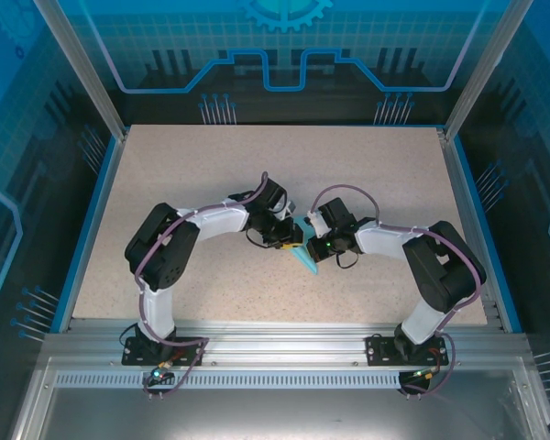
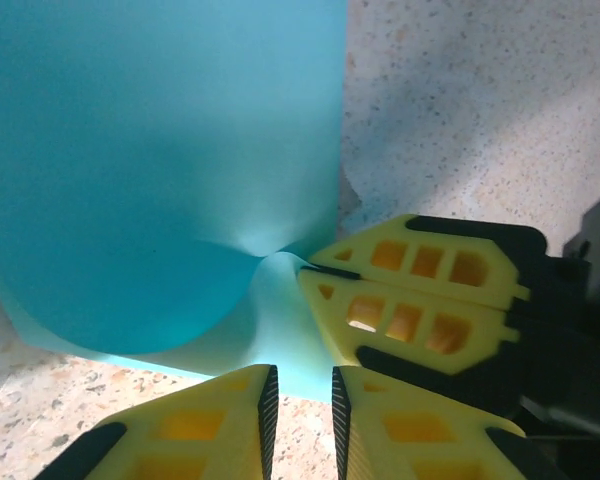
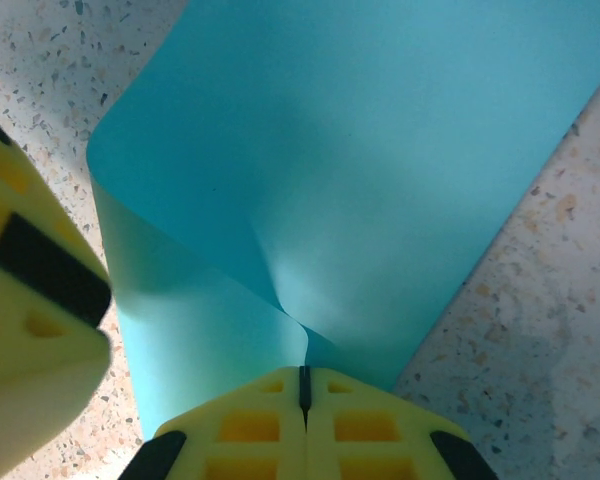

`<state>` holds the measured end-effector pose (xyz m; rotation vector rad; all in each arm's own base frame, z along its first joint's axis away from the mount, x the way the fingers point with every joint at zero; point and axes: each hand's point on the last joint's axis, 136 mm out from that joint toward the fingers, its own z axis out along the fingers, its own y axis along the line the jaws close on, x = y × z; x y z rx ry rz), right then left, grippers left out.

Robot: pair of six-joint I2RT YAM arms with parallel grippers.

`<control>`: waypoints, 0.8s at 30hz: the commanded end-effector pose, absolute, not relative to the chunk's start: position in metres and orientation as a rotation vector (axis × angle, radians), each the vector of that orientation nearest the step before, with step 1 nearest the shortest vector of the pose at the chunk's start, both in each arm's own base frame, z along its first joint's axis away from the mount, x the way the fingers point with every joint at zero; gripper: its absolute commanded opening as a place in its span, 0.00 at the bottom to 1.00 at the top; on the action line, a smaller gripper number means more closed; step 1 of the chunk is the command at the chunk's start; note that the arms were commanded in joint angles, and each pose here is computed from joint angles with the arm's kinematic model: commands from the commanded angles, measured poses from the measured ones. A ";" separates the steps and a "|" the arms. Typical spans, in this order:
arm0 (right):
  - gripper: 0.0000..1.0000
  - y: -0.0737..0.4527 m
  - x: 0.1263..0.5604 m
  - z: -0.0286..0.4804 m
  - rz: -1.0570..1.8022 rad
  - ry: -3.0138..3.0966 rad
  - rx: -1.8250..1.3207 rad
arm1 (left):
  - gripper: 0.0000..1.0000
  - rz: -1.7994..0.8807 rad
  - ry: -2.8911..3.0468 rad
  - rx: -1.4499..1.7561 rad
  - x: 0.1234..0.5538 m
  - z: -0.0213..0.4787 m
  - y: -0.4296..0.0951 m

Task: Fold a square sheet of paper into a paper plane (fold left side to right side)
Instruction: Third fold the triangle at the center of the table.

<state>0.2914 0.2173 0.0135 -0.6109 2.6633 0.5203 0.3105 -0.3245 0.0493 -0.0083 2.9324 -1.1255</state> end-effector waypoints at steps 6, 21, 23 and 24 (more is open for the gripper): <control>0.00 0.204 0.283 -0.003 0.474 2.754 -0.583 | 0.25 -1.072 2.986 -0.031 0.309 0.027 -0.323; 0.00 0.207 0.286 0.007 0.531 2.721 -0.560 | 0.24 -0.936 3.088 -0.100 0.299 -0.014 -0.307; 0.05 0.207 0.288 0.015 0.568 2.705 -0.533 | 0.24 -0.910 3.106 -0.111 0.296 -0.020 -0.304; 0.07 0.208 0.290 0.021 0.596 2.690 -0.518 | 0.24 -0.902 3.113 -0.112 0.295 -0.023 -0.303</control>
